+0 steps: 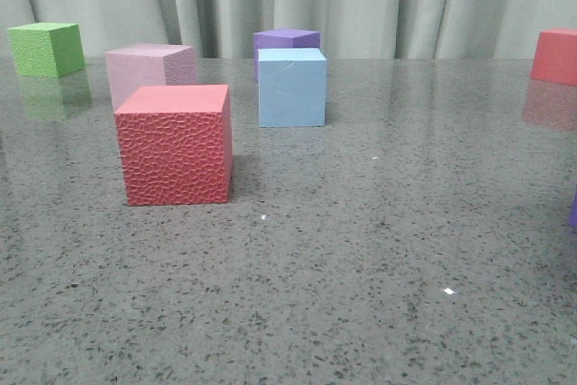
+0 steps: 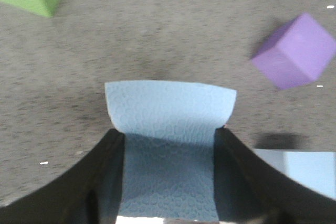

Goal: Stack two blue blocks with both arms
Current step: 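Lift the second light blue cube and carry it above the placed cube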

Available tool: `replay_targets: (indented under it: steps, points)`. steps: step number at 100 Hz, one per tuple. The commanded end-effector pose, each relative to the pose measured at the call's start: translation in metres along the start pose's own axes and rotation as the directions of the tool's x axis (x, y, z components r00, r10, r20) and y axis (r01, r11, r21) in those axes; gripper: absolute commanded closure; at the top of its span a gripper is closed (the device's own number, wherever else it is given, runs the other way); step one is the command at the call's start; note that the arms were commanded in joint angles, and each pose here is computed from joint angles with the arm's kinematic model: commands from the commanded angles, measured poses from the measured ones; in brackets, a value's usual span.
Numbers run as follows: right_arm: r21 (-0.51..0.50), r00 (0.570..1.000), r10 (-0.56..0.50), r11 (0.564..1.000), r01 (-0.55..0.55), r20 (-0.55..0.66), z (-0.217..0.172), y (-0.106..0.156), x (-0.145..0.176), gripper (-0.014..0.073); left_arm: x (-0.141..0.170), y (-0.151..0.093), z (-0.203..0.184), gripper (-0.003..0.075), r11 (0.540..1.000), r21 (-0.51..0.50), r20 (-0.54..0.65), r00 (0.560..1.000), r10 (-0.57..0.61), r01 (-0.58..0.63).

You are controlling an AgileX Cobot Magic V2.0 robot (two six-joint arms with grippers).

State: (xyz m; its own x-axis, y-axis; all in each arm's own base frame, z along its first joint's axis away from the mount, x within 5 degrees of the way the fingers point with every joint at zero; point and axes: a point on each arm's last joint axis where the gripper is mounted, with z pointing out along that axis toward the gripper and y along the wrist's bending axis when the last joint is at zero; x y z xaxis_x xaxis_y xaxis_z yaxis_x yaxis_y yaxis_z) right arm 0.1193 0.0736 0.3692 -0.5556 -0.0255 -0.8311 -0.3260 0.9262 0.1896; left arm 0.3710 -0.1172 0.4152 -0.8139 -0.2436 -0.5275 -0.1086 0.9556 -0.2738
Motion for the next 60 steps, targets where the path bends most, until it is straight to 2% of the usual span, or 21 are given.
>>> replay_targets:
  steps: [1, 35, 60]
  points:
    - [-0.035, 0.995, -0.01, 0.999, 0.013, 0.098, -0.006, 0.003, -0.012, 0.0004, 0.001, -0.018, -0.025, 0.0636, 0.999, 0.054, 0.053, 0.999, -0.01, 0.007]
    - [-0.044, 0.993, -0.009, 0.999, 0.014, 0.114, -0.007, 0.004, -0.014, 0.0004, 0.026, -0.084, 0.002, 0.0636, 0.99, 0.142, 0.0, 1.0, 0.02, -0.02]
    - [-0.043, 0.993, -0.01, 0.999, 0.015, 0.114, -0.007, 0.004, -0.014, 0.0004, 0.048, -0.112, 0.016, 0.0636, 0.988, 0.155, -0.056, 0.998, 0.02, -0.011]
